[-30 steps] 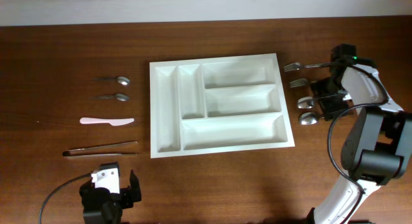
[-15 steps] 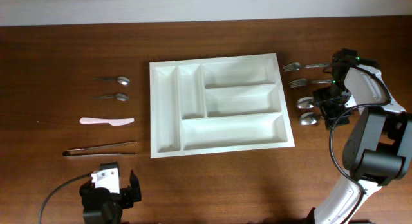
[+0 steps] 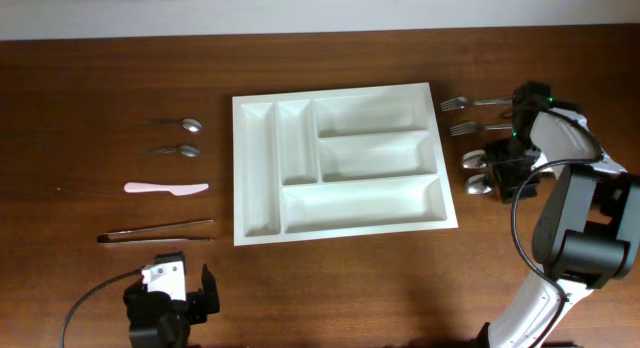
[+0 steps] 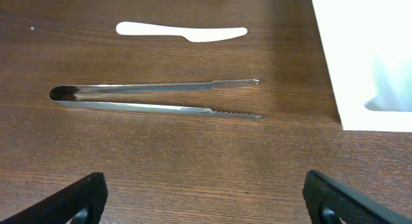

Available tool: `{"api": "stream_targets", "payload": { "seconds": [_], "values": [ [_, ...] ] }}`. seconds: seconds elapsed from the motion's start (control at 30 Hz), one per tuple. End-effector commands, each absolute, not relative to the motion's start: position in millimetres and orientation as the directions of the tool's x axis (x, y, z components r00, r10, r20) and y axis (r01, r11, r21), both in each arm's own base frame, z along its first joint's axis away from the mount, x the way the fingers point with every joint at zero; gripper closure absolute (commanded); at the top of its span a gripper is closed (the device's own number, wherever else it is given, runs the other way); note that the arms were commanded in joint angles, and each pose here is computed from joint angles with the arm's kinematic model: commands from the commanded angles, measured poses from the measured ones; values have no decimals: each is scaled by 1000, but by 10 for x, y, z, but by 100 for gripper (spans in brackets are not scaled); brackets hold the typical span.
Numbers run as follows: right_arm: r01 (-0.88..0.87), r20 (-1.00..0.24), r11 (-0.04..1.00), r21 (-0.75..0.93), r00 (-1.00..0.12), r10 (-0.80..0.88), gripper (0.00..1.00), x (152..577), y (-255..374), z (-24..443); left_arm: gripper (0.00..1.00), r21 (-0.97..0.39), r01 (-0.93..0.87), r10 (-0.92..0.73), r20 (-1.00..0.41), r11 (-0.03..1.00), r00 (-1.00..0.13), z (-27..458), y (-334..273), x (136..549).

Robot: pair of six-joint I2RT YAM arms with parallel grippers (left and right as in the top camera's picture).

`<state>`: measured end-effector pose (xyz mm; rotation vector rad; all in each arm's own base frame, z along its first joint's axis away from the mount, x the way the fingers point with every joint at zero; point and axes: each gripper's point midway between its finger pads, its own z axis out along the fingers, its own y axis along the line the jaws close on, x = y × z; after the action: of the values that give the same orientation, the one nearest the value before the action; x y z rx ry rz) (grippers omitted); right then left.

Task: Pack container
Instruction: 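Lower the right gripper and grasp the lower spoon's handle, then carry the spoon with the right gripper into the tray's top compartment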

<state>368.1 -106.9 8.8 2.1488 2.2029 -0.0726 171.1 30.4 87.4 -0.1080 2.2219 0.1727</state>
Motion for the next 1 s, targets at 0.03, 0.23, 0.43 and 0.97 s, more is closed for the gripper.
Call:
{"api": "stream_targets", "payload": {
  "seconds": [0.03,0.23,0.43,0.97],
  "values": [
    [1000,-94,-3,-21,1,996,19,3555,-1133,-55,1,96,-127,-1,-793,987,-609,868,300,1712],
    [1000,-93,-10,-21,8,996,59,3544,-1154,-65,1,96,-127,-1,-793,987,-609,868,300,1712],
    [1000,-93,-10,-19,8,996,92,3547,-1154,-65,1,96,-127,-1,-793,987,-609,868,300,1712],
    [973,-132,221,74,-210,969,96,3718,-1175,405,1,96,-127,-1,-793,987,-609,868,300,1712]
  ]
}}
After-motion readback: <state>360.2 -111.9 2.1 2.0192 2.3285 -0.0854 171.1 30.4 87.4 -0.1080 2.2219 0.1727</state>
